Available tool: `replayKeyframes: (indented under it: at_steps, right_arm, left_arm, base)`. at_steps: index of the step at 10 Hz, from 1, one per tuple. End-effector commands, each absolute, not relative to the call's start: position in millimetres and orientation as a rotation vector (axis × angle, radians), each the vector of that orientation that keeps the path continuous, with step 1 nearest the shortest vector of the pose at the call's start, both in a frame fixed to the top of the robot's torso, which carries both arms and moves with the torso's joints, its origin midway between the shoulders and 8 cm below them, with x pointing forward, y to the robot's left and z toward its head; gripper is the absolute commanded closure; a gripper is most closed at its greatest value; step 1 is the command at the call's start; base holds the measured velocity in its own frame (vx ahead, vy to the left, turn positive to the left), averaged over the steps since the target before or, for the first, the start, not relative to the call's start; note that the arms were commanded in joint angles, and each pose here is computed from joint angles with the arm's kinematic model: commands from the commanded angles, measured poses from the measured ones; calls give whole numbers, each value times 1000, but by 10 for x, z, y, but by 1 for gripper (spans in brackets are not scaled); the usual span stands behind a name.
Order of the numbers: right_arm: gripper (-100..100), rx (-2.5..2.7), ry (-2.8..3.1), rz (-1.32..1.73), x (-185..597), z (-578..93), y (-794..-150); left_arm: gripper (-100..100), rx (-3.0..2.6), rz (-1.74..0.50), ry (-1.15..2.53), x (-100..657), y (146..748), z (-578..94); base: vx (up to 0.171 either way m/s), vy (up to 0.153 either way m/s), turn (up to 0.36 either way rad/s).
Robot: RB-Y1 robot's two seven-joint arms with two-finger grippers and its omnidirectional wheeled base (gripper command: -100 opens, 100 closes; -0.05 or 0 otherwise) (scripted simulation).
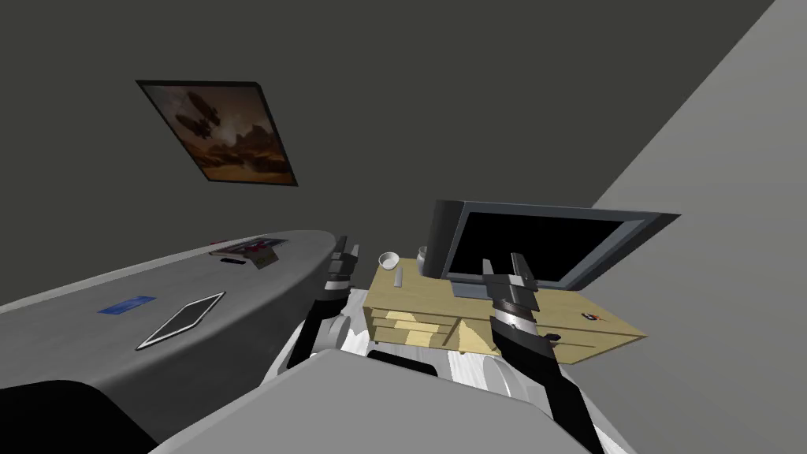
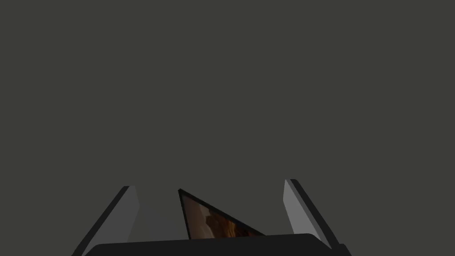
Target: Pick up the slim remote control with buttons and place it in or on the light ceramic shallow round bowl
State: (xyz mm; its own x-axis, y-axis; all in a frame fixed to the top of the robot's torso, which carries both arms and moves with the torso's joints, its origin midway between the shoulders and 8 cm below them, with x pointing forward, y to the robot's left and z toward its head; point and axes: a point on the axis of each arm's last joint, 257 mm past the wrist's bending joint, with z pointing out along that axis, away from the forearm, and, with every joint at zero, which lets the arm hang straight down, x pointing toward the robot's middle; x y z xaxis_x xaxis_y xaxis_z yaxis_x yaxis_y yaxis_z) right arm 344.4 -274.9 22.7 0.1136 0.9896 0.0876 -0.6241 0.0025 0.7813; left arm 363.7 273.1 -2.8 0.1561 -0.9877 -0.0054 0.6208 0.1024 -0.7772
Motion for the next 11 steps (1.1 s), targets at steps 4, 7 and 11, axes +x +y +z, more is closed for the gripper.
replayKeyframes:
  at_steps: [4, 7, 11]
  right_arm:
    - [0, 795, 589, 1387, 3444, 227, -2749]
    - [0, 795, 589, 1387, 3444, 227, -2749]
    - [0, 795, 589, 1387, 3444, 226, -2749]
  left_arm:
    - [-100, -601, -1230, 789, 3665, 2532, -294]
    - [-100, -469, -1139, 931, 3673, 2372, -610]
    - [-100, -286, -1016, 1098, 3661, 2229, -1055]
  base:
    - [-6, -11, -165]
    - [-11, -6, -263]
    - [-13, -1, -237]
